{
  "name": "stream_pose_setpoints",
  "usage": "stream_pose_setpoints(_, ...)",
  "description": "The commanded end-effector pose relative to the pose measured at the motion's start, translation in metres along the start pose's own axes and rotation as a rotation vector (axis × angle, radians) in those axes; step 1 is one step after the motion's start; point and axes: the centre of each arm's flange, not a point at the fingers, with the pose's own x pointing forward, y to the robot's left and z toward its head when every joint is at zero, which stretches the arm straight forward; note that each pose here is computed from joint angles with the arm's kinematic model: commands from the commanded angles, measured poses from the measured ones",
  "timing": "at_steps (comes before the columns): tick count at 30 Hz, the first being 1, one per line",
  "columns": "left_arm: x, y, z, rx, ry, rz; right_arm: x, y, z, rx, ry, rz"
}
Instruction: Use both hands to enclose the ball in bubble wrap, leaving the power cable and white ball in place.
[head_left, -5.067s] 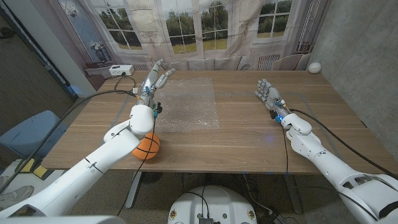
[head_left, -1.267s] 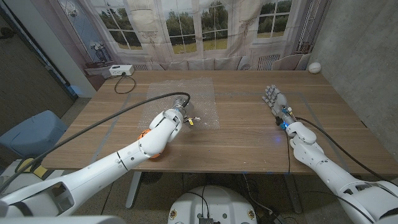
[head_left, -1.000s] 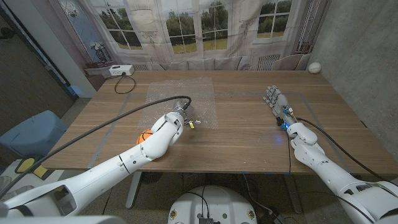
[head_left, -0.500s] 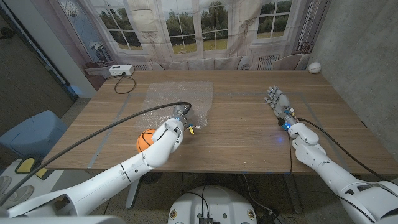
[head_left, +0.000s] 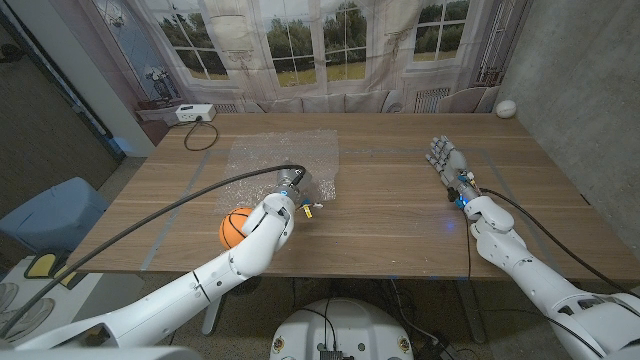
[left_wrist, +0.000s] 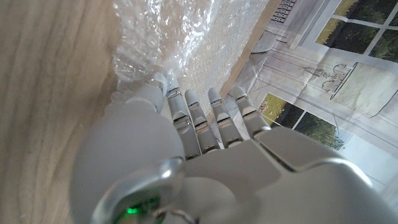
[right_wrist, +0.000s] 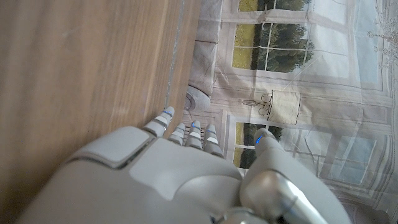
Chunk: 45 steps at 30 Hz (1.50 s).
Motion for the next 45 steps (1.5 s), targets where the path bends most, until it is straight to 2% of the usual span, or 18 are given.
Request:
stream_pose_setpoints(1,-0.019,0.049,-0.044,-0.035,0.03,-0.017,-0.005,0.006,0.003,0.001,-0.004,0.013)
stream_pose_setpoints(6,-0.032,0.064,-0.058,-0.04,0.019,-0.042,-0.007,0.01,0.005,0.0,-0.009,0.02)
stream_pose_setpoints(15,-0.059,0.092,-0.078,0.035,-0.007,-0.079,-0.009,0.017,0.003,0.008,-0.015,0.031)
stream_pose_setpoints(23,-0.079,0.111,-0.09,0.183,0.056,-0.098,-0.014,0.02,-0.004,0.031,-0.012,0.028)
stream_pose_setpoints(25,-0.086,0.119,-0.093,0.211,0.065,-0.111,-0.016,0.021,-0.004,0.035,-0.017,0.025)
stream_pose_setpoints(29,-0.095,0.128,-0.091,0.226,0.053,-0.115,-0.019,0.022,-0.004,0.038,-0.028,0.02)
stream_pose_setpoints(39,-0.113,0.142,-0.074,0.183,-0.055,-0.103,-0.028,0.023,-0.005,0.05,-0.052,-0.002)
stream_pose_setpoints(45,-0.127,0.147,-0.064,0.146,-0.125,-0.103,-0.029,0.025,-0.009,0.064,-0.072,-0.011)
